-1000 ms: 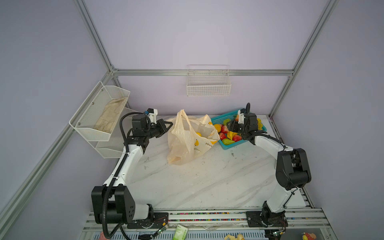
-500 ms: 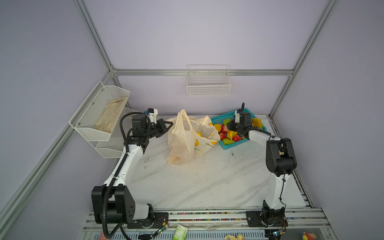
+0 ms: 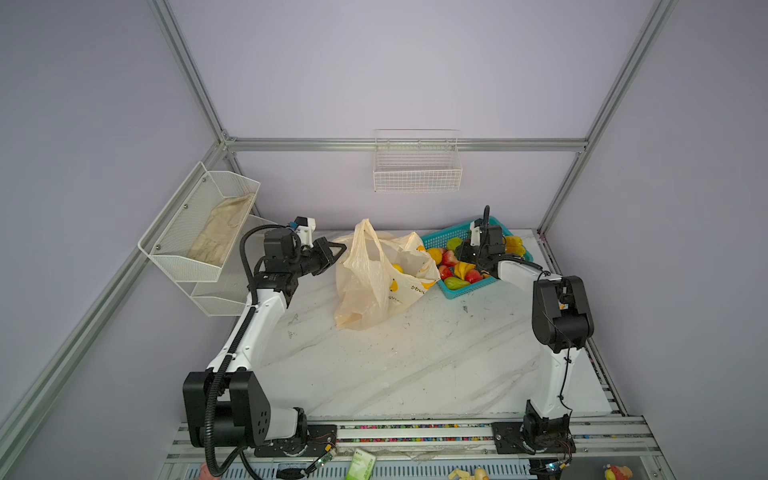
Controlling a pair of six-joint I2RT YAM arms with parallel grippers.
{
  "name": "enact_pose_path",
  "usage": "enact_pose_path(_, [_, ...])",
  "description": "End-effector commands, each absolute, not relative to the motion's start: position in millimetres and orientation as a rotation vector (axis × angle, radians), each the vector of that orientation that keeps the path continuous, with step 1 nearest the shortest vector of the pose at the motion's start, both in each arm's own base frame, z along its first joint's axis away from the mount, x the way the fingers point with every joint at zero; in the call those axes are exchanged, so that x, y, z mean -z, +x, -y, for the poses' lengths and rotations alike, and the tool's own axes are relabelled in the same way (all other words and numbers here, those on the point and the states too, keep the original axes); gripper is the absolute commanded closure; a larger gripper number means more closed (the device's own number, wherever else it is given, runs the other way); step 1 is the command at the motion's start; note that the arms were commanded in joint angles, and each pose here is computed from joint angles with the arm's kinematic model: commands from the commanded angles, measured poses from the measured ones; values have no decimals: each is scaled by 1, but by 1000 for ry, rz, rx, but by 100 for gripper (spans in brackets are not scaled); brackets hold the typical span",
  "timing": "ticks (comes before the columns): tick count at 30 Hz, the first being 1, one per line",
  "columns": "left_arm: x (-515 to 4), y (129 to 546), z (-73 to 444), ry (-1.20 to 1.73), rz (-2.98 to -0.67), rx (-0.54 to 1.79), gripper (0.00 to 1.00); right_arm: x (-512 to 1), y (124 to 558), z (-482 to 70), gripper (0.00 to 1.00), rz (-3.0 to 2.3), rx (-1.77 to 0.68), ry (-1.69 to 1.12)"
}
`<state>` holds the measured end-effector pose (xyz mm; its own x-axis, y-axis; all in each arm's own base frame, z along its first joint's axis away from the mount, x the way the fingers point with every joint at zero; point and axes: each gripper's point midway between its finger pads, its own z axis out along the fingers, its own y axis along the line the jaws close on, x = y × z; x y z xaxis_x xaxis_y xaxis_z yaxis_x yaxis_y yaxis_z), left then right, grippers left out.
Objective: Place the fake fruits into the plastic bag and tie a complex knot
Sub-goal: 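Lower the right gripper onto a red-yellow apple with leaves and grasp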
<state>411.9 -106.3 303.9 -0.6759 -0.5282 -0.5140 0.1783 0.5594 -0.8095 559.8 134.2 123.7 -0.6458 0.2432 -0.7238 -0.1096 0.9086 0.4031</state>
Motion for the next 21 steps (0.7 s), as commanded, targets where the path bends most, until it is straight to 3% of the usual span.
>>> enact_pose_path(1, [-307, 408, 105, -255, -1988, 1163, 100, -112, 556, -131, 78, -2238, -516, 100])
enact_pose_path(9, [-306, 408, 105, -260, -1988, 1168, 100, -103, 553, -131, 79, -2253, -514, 86])
enact_pose_path(21, [-305, 408, 105, -260, -1989, 1165, 100, -127, 555, -134, 99, -2203, -532, 55])
